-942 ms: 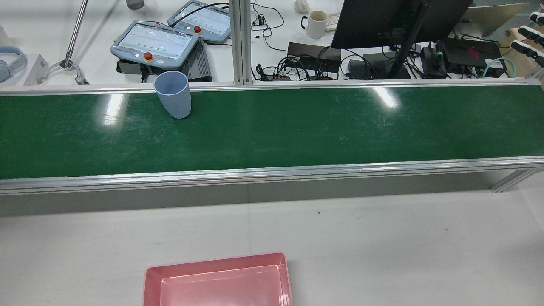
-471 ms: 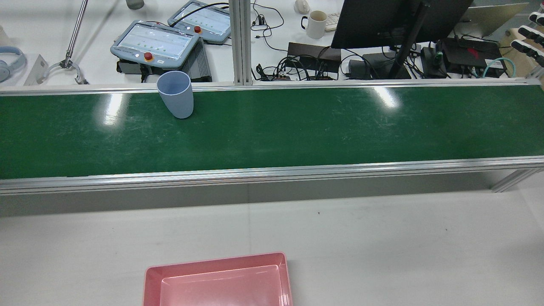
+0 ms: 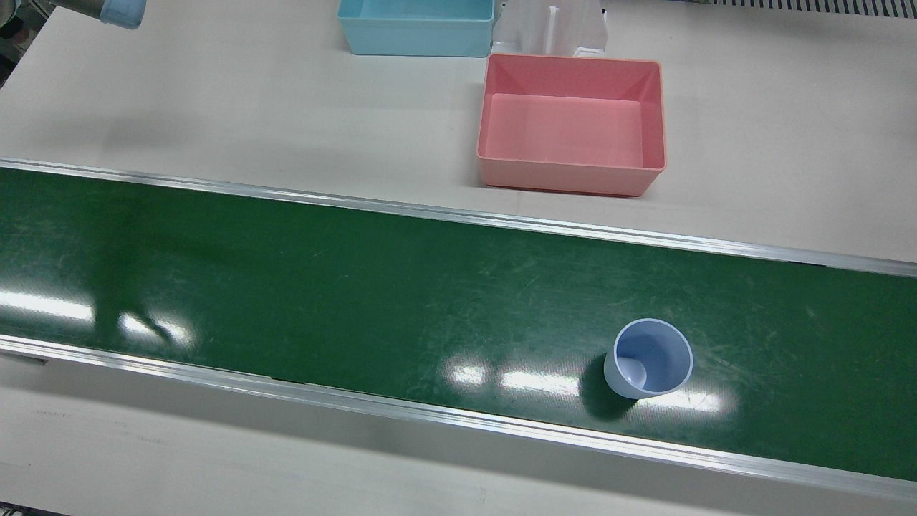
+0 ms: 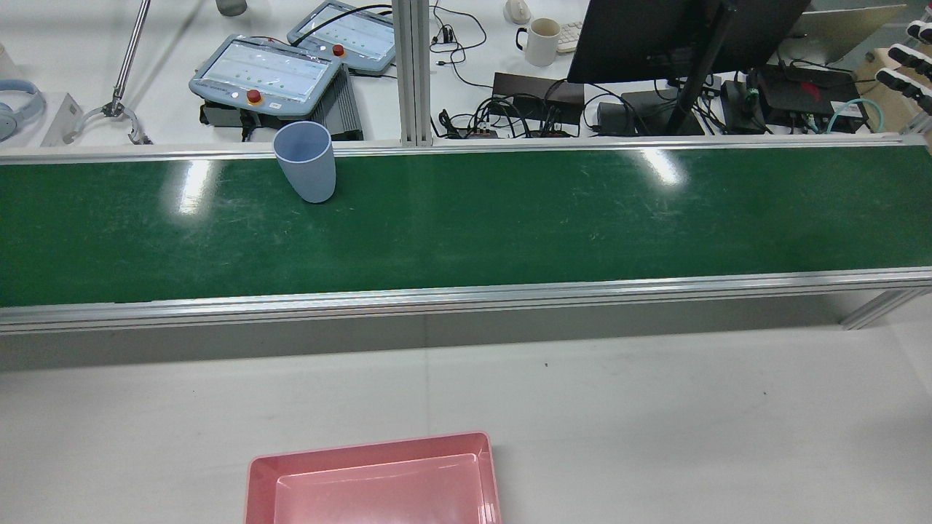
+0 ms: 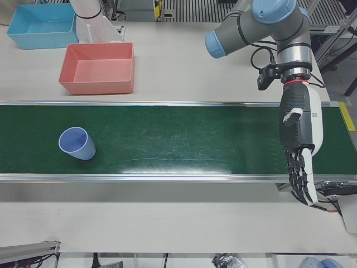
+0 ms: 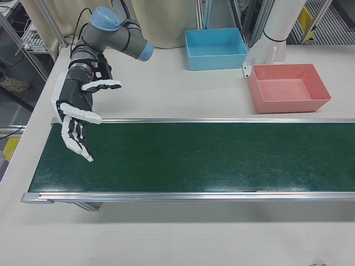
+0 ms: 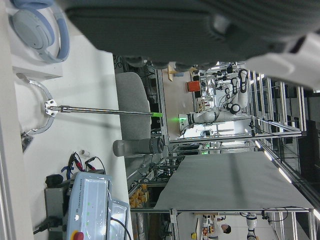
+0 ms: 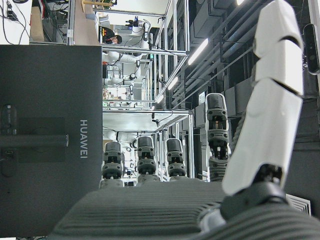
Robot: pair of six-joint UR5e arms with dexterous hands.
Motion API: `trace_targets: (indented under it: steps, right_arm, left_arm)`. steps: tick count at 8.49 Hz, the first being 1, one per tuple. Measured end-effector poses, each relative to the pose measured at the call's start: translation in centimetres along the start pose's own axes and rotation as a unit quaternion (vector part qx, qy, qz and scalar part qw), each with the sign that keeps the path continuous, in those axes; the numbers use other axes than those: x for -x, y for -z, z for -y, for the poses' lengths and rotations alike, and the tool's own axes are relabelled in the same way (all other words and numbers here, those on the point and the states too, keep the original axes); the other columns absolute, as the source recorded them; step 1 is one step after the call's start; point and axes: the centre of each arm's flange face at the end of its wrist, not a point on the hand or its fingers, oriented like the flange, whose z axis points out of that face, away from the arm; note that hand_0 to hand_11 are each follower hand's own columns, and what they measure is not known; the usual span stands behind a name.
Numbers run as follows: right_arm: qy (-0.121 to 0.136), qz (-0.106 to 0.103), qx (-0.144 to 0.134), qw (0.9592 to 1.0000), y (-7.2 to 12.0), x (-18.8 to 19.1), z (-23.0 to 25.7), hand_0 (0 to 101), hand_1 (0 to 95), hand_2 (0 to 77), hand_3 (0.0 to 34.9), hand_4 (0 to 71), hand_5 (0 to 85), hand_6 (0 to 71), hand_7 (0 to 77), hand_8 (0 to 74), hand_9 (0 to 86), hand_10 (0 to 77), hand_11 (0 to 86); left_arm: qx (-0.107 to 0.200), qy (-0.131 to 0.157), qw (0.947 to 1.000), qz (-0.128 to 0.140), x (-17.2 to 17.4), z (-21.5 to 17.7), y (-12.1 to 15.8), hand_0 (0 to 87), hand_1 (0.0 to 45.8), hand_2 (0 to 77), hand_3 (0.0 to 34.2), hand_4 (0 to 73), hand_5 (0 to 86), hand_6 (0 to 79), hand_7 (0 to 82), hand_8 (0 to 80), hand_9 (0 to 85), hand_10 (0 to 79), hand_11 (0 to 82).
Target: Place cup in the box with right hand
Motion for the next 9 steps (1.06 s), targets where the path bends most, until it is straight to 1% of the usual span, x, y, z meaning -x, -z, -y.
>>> trace_targets:
  steps: [1,2,3,9]
  right_arm:
    - [0.0,0.0,0.0,1.0,0.0,-0.01,-0.02,52,18.5,12.5,12.1,26.2,6.5,4.9,24.5,12.5,16.9,10.4,15.8]
    - [0.0,0.0,0.0,1.0,-0.01,-0.01,-0.04,52,18.5,12.5,11.4,25.6,6.5,4.9,24.5,12.5,16.9,10.4,15.8]
    - [0.0,0.0,0.0,1.0,-0.01,-0.01,-0.05,52,18.5,12.5,11.4,26.7,6.5,4.9,24.5,12.5,16.4,10.4,15.8]
    - [-0.001,0.0,0.001,1.0,-0.01,0.0,-0.06,52,18.5,12.5,11.5,27.3,6.5,4.9,25.6,12.5,16.4,10.4,15.8]
  left_arm:
    - [0.0,0.0,1.0,0.0,0.0,0.01,0.0,0.0,0.5,0.5,0.0,0.0,0.0,0.0,0.0,0.0,0.5,0.0,0.0]
    - [0.0,0.0,1.0,0.0,0.0,0.02,0.0,0.0,0.5,0.5,0.0,0.0,0.0,0.0,0.0,0.0,0.5,0.0,0.0]
    - [0.0,0.0,1.0,0.0,0.0,0.02,-0.01,0.0,0.5,0.5,0.0,0.0,0.0,0.0,0.0,0.0,0.5,0.0,0.0]
    - [0.0,0.0,1.0,0.0,0.0,0.03,-0.01,0.0,0.5,0.5,0.0,0.0,0.0,0.0,0.0,0.0,0.5,0.0,0.0]
